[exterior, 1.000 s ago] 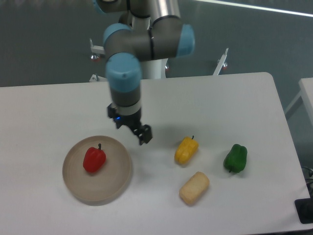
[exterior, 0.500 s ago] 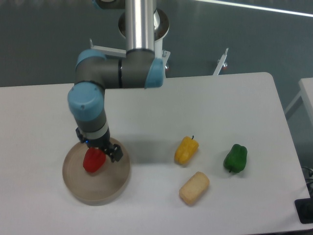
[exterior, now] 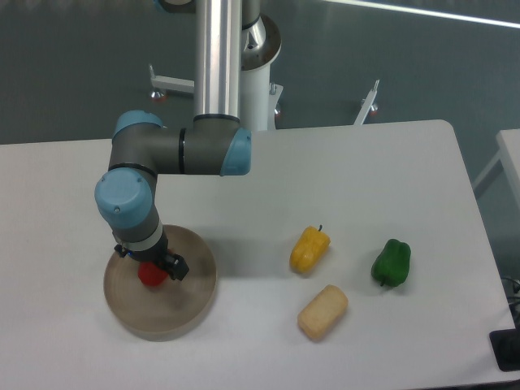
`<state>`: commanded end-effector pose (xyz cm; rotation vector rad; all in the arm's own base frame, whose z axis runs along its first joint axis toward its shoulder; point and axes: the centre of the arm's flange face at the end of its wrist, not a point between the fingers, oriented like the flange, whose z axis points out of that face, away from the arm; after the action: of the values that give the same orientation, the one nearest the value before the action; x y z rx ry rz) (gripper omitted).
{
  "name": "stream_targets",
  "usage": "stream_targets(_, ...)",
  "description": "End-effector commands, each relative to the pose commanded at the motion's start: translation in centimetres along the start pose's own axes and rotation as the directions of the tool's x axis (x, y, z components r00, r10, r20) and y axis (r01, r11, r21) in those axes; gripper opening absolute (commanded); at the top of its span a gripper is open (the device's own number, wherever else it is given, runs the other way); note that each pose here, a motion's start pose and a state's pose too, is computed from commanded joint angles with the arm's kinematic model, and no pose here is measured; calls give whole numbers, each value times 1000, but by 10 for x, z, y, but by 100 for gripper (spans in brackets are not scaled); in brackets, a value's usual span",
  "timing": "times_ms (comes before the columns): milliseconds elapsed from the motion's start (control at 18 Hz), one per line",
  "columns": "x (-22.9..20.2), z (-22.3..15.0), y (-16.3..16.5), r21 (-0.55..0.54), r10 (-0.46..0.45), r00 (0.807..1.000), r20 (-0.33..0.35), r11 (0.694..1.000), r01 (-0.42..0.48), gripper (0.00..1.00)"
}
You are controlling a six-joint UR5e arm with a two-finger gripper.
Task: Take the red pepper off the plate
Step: 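Lower the gripper onto the red pepper and close on it, then lift the red pepper off the plate and carry it upward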
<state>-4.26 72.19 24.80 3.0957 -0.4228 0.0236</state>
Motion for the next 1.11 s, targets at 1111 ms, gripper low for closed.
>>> stream_targets(1111, -125, -158, 146, 21, 42, 999, -7, 999, -41, 24)
